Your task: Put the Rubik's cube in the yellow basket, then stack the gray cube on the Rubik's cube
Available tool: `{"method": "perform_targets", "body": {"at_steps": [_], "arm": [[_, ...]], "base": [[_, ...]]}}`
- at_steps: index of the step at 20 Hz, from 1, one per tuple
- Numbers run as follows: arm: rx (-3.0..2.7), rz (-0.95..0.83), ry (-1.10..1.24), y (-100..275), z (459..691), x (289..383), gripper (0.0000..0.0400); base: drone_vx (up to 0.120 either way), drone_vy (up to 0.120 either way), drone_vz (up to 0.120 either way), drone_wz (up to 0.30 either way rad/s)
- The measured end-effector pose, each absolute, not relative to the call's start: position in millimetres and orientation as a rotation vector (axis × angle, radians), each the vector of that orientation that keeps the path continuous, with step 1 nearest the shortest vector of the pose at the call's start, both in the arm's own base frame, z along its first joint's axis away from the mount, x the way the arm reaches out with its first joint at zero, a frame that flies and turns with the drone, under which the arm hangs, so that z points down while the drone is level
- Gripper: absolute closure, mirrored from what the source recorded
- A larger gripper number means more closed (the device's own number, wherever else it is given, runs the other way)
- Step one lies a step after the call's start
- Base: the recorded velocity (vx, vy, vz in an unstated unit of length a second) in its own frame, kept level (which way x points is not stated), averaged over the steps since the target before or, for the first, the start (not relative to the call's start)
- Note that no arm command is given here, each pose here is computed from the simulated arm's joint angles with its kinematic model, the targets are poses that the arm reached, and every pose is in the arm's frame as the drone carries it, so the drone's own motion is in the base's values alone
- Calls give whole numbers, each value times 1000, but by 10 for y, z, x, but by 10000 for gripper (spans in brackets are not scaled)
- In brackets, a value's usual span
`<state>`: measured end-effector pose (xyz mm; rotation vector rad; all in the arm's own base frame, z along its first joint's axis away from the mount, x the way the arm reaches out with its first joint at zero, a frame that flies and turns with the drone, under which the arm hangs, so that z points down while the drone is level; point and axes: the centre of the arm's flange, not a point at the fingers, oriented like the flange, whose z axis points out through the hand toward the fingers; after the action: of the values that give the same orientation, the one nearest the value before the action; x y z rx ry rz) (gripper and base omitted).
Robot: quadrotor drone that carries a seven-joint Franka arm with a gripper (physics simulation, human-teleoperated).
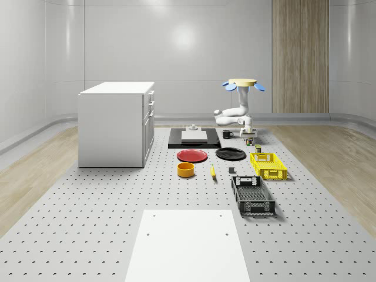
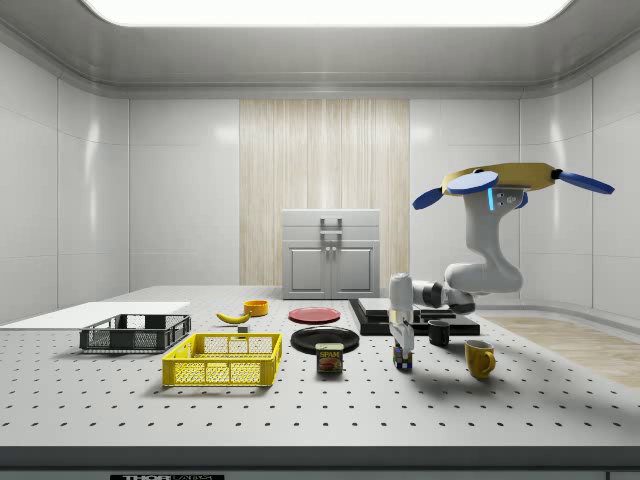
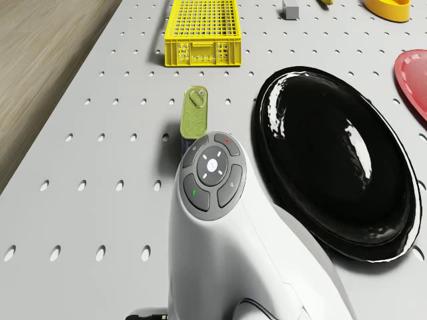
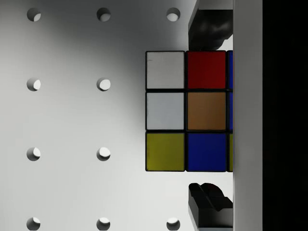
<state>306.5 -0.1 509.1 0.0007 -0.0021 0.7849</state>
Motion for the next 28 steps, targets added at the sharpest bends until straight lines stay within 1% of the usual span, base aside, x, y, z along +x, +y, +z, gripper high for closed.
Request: {"method": "perform_targets", "body": {"at_steps": [5,10,16,18,21,23,28], "arm": [[1,785,-2,-1,5162,3065,0],[1,785,-2,-1,5187,3125,0],[1,785,-2,-1,5238,3154,0],[1,785,-2,-1,5245,3158,29],[1,785,-2,-1,5251,3161,53],[1,785,-2,-1,5253,3162,62],[0,783,-2,0,5238,3164,68]], "base": [[0,0,0,0],[0,0,0,0],[0,0,0,0],[0,0,0,0],[0,0,0,0],[0,0,0,0],[0,0,0,0]]}}
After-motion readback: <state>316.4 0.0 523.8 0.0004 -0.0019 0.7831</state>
